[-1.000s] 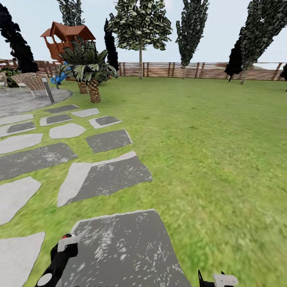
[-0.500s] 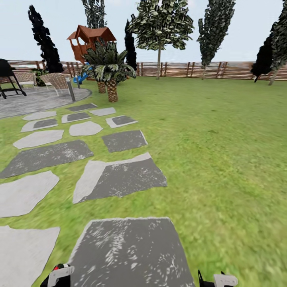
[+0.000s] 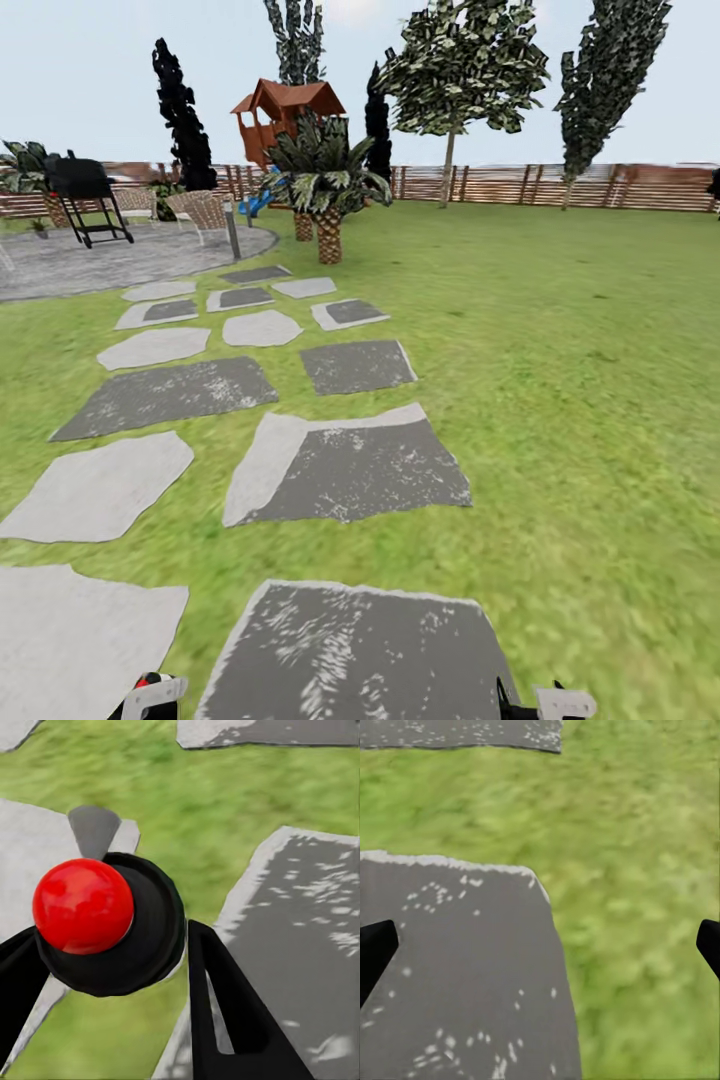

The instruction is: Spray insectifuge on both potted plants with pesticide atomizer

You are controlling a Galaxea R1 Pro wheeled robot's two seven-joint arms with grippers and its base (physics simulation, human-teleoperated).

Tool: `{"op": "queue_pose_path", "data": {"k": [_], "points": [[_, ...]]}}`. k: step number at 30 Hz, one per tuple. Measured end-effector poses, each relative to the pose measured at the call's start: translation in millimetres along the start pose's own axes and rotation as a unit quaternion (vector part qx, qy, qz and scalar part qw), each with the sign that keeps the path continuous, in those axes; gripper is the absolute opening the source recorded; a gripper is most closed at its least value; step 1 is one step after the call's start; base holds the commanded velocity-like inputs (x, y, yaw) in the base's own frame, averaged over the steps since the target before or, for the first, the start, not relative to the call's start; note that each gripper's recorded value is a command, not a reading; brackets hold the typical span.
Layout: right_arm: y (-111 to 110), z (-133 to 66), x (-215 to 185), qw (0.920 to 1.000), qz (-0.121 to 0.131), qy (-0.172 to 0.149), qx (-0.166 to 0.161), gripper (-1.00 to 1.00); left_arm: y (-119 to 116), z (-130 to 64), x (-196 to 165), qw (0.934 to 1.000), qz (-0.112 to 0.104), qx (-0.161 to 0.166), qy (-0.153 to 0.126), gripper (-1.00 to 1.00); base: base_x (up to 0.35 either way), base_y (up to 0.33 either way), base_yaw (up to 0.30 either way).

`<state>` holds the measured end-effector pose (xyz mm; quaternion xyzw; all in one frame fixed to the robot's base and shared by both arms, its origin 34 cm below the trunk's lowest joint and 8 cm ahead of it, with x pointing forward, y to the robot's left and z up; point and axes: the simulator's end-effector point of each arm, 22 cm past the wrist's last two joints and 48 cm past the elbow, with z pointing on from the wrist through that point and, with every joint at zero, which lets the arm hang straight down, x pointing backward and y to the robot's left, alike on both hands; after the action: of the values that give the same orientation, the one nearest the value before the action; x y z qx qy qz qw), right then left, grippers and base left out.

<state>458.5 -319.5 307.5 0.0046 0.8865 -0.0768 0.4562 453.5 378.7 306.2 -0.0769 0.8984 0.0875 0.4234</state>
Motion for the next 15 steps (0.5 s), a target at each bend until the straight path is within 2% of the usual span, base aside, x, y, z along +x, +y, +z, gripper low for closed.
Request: {"op": "queue_pose_path", "data": {"k": [15], "points": [[0.0,-1.6,1.8,1.0,0.0,0.002,0.0,1.0,-6.2,-2.1,2.3,1.0,-0.002,0.004,0.001,-1.0,0.283,0.232,0.261]]}}
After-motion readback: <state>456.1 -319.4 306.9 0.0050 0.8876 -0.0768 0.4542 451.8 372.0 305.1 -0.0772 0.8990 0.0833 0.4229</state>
